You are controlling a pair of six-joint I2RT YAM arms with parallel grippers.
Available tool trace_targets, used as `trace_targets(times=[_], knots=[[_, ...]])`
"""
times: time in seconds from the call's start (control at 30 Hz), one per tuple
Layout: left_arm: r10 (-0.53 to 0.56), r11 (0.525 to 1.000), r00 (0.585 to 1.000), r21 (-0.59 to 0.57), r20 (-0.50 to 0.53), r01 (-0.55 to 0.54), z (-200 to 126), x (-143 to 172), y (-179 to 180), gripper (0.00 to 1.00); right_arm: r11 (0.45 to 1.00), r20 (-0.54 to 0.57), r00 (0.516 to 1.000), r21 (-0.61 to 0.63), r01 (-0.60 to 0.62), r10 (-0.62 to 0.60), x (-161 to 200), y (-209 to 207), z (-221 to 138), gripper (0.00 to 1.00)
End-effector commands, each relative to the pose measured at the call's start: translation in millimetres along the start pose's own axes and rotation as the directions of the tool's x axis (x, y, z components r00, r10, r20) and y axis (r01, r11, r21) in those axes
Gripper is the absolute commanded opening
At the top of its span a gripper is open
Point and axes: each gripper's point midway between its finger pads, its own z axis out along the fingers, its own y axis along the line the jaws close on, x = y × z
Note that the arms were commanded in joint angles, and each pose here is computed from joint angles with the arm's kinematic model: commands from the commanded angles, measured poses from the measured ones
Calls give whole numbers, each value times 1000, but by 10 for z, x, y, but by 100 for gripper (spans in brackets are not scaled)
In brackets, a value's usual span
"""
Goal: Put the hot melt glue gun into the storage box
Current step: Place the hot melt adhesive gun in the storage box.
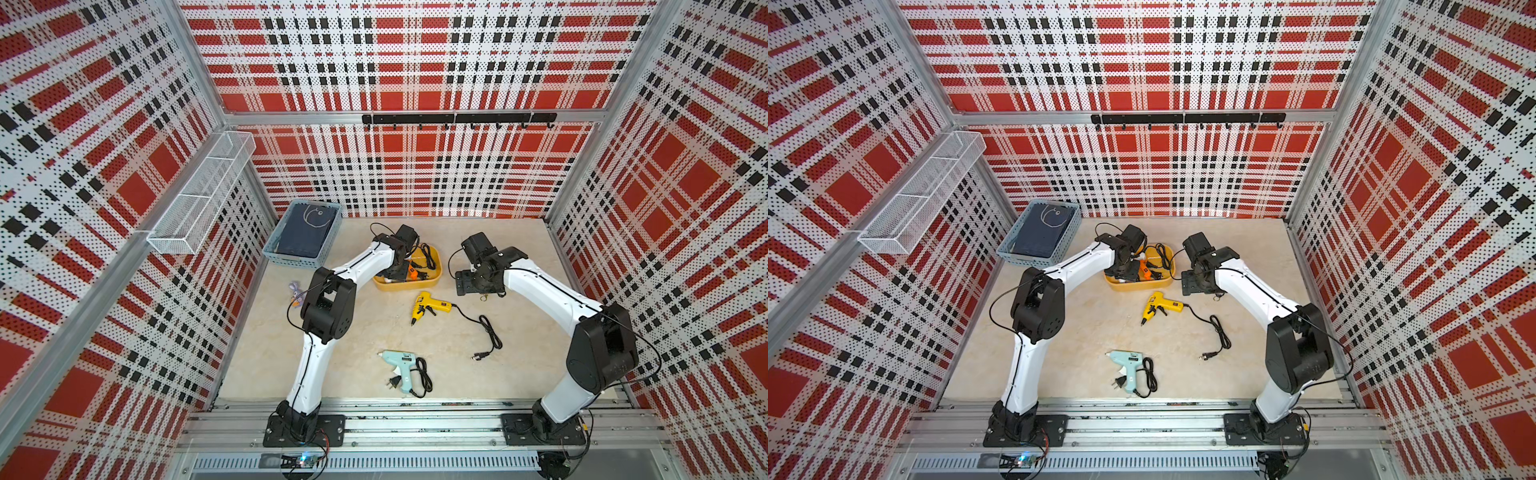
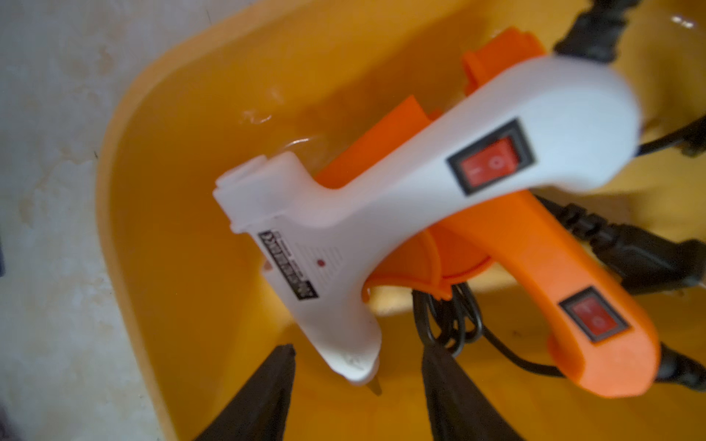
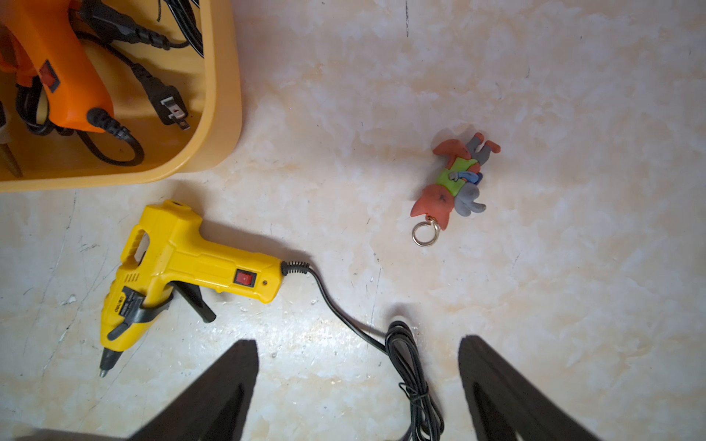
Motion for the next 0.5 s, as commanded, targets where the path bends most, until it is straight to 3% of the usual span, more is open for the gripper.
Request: trace_targets(times=[0.0,0.2,0.47], knots=[[-47,999,995,30,85,44,-460,-188,87,62,1000,16,1000,10,-21,21,-22,-73,-84,90],[-77,991,987,120,138,61,-988,-152,-27,72,1000,22,999,13,-26,26,-64,-98,-98,90],[65,973,997,220,39,-71,-1048,630,-717,70,998,20,999,29,-51,51,-79,-245,-64,90]])
